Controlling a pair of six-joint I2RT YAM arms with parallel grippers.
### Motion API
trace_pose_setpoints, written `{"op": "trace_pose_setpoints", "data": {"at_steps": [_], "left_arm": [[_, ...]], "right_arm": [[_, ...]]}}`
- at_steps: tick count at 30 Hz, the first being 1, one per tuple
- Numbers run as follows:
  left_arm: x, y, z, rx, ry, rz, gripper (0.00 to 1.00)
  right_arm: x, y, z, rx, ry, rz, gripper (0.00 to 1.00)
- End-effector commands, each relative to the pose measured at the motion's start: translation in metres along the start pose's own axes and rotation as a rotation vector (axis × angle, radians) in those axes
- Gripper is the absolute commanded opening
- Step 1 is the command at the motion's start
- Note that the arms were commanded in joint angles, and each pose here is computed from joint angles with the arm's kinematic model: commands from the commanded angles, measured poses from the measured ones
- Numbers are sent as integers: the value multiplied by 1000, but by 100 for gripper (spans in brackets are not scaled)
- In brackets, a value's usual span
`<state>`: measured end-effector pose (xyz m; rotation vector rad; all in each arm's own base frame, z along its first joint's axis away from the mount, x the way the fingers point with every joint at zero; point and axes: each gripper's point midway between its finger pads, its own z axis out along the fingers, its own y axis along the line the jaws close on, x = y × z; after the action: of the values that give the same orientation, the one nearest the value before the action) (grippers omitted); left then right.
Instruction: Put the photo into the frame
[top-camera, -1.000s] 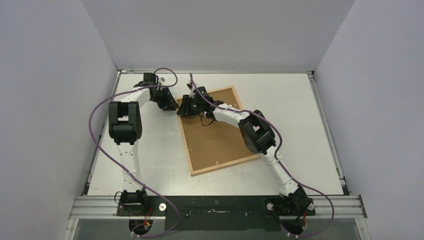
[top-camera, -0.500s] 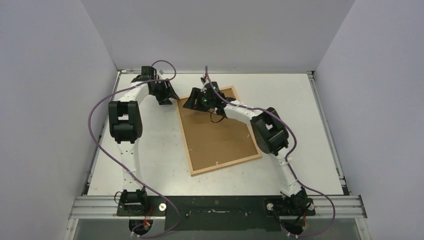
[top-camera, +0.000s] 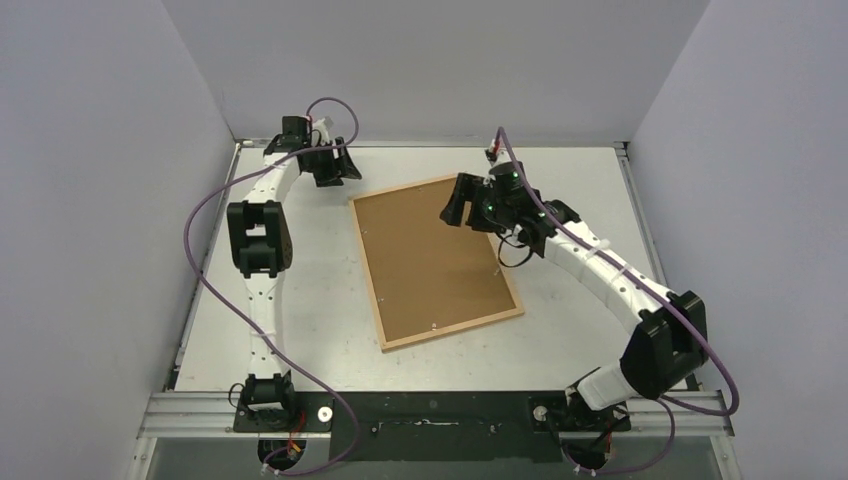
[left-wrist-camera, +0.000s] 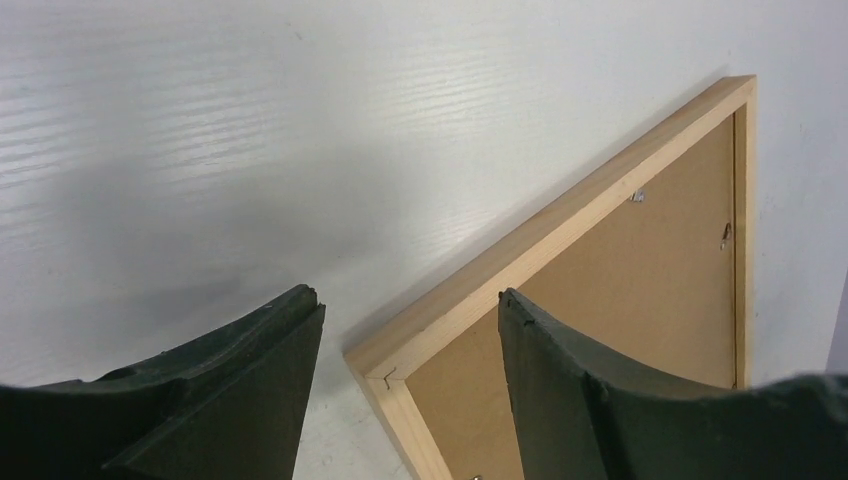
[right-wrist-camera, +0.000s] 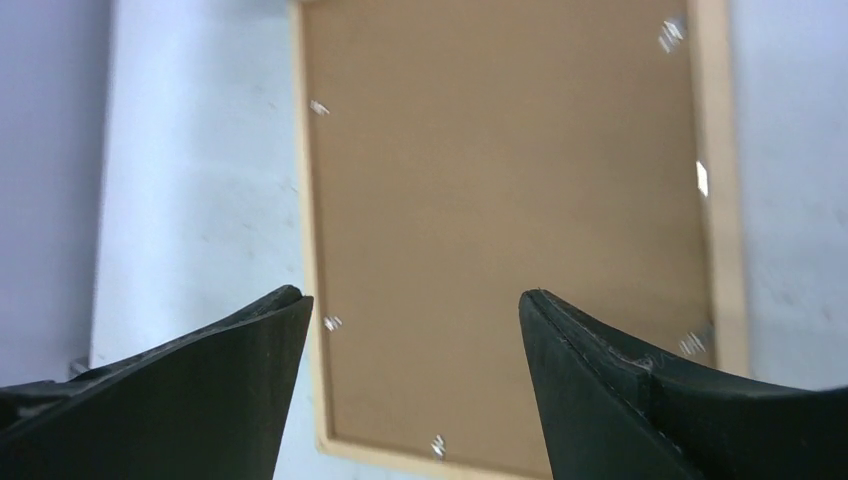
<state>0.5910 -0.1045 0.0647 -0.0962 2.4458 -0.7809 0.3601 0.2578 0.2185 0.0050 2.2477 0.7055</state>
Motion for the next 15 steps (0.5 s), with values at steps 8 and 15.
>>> {"op": "trace_pose_setpoints", "data": {"at_steps": [8, 15], "left_arm": [[16, -27, 17, 282, 44, 14, 58], [30, -10, 1, 312, 69, -44, 55]], "right_arm": [[132, -125, -92, 394, 355, 308, 87], [171, -154, -94, 359, 385, 588, 91]]}}
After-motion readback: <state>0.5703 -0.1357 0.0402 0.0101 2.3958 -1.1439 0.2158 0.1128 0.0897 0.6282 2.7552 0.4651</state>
